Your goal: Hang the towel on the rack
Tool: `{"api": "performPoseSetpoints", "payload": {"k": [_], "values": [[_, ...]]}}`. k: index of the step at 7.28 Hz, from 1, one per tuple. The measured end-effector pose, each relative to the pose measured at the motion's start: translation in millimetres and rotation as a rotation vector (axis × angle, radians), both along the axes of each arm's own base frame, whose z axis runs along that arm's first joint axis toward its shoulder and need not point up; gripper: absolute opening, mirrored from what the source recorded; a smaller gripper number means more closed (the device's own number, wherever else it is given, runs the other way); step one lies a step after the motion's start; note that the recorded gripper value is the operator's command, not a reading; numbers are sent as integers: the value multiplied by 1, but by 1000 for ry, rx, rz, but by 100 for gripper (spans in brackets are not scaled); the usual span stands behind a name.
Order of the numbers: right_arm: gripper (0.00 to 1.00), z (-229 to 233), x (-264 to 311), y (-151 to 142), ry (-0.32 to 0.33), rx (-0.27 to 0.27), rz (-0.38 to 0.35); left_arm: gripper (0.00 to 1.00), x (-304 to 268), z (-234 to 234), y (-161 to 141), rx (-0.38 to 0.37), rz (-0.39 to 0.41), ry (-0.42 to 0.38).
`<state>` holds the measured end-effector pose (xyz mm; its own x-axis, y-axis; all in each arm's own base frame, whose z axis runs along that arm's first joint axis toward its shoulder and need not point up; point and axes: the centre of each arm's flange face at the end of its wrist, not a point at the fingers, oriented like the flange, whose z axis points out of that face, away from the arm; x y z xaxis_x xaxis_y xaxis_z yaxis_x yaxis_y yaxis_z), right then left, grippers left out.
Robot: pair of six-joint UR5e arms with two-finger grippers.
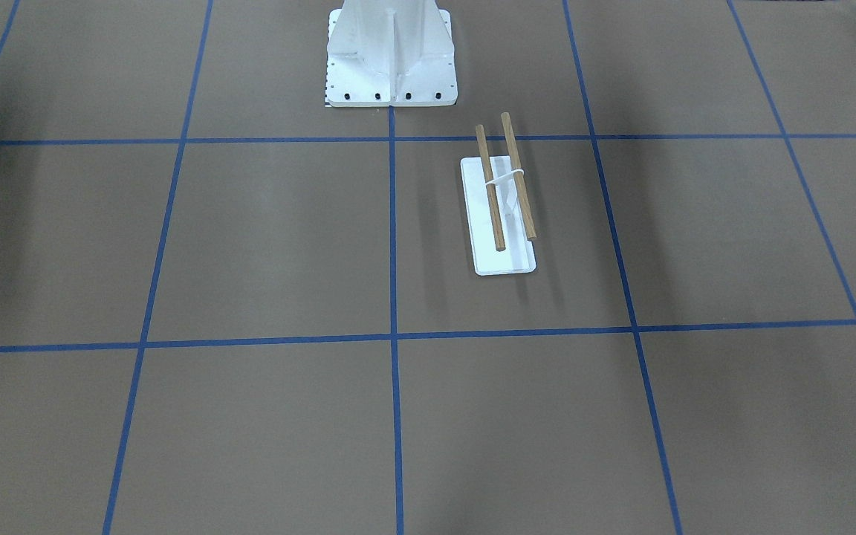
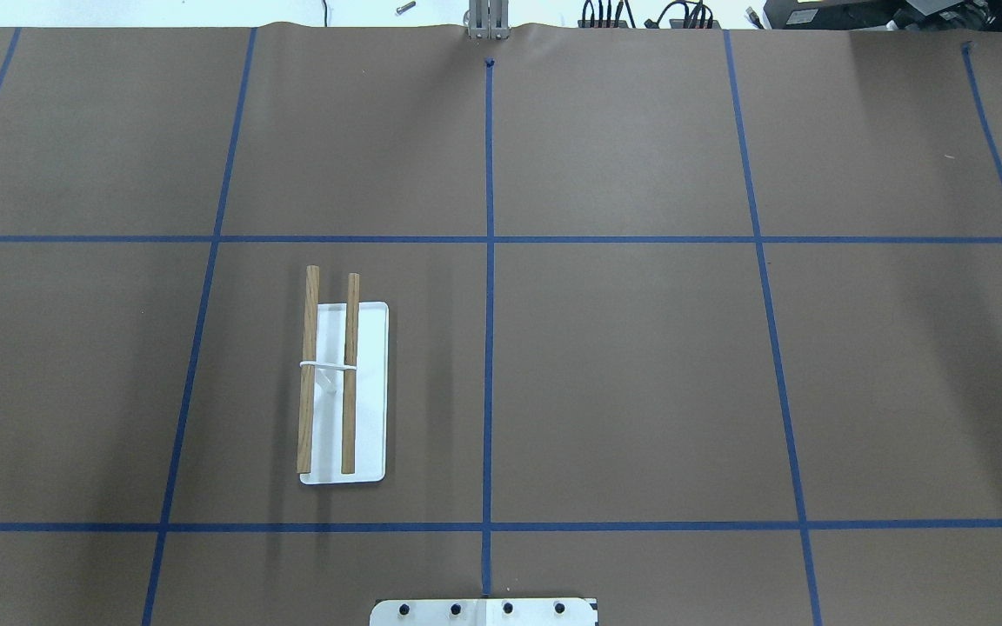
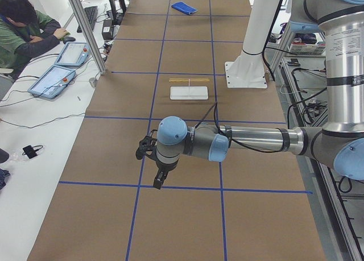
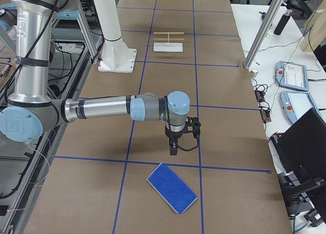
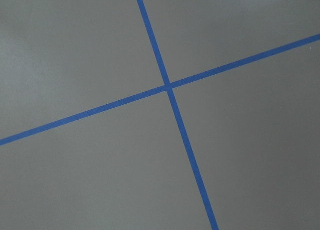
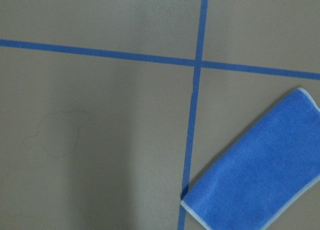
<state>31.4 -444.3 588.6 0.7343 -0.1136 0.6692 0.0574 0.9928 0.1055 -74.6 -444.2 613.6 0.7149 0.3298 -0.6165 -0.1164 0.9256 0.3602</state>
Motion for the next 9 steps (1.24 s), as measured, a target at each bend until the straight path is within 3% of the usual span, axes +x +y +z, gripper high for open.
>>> {"api": "performPoseSetpoints", "payload": {"k": [2, 6, 9], "values": [[100, -17, -2, -6, -22, 66, 23, 98, 0, -14, -18, 55, -5, 1], [100, -24, -5, -8, -47, 41, 73, 98, 0, -14, -17, 75, -7, 2], [100, -9, -16, -8, -5, 33, 51, 98, 0, -13, -18, 80, -10, 2]]}}
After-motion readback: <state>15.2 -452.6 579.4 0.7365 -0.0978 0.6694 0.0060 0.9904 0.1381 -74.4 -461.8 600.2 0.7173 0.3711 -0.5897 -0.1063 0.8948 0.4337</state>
